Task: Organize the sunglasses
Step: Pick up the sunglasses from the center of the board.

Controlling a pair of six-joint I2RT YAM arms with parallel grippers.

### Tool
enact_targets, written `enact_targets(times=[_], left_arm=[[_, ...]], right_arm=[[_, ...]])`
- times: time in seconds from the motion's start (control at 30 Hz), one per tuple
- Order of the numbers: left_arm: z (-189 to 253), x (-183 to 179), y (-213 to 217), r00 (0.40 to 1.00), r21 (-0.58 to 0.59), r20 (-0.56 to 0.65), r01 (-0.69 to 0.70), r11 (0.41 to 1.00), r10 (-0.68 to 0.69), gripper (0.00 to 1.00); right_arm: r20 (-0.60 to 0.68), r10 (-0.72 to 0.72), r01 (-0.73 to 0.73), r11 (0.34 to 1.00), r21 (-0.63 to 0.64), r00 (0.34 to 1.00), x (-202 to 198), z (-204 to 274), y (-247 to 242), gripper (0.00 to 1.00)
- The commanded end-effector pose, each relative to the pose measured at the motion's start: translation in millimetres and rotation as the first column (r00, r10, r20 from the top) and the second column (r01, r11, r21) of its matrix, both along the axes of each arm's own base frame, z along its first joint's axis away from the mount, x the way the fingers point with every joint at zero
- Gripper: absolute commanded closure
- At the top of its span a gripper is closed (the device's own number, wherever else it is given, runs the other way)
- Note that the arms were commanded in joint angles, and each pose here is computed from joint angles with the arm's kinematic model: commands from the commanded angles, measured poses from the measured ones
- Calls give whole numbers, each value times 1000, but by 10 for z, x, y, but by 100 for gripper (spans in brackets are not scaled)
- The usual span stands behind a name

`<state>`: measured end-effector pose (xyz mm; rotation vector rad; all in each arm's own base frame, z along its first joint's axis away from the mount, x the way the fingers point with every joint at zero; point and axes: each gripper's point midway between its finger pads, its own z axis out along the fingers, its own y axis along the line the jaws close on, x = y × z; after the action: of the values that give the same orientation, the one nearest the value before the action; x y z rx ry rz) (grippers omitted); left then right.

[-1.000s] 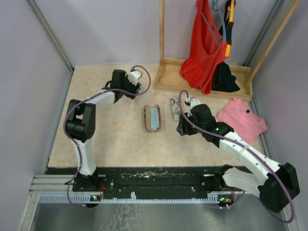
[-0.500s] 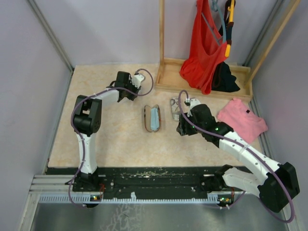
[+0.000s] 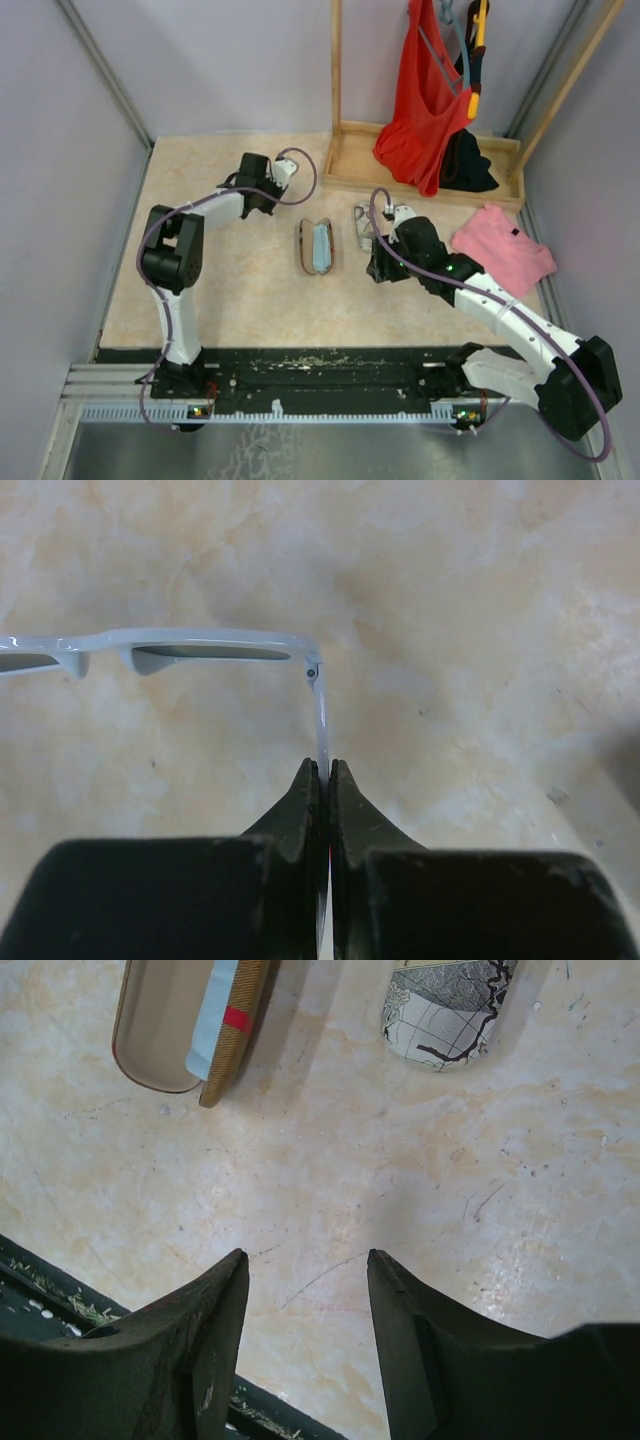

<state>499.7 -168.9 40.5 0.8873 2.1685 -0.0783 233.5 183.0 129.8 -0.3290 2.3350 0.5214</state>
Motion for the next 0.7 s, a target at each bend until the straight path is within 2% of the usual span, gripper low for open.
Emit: enact_targets(times=[0.0, 0.13, 0.33, 0.5, 0.67], left_arm=[[571, -179, -49, 993, -2, 94, -65, 998, 65, 100], [794, -537, -115, 985, -43, 98, -135, 990, 139, 99], [948, -1226, -425, 989, -28, 96, -107, 994, 110, 99], [1187, -1891, -1038, 994, -109, 61, 97, 989, -91, 99], [1327, -2621, -1685, 935, -142, 76, 353, 925, -346, 99]], right_arm=[[92, -5, 3, 1000, 16, 996, 101, 258, 5, 49], [139, -33, 32, 999, 11, 990, 132, 398, -67, 49], [179, -57, 57, 998, 4, 982, 116, 522, -164, 49], [248, -166, 165, 986, 23, 954, 84, 826, -404, 49], [434, -351, 307, 936, 172, 830, -36, 1574, -842, 49]])
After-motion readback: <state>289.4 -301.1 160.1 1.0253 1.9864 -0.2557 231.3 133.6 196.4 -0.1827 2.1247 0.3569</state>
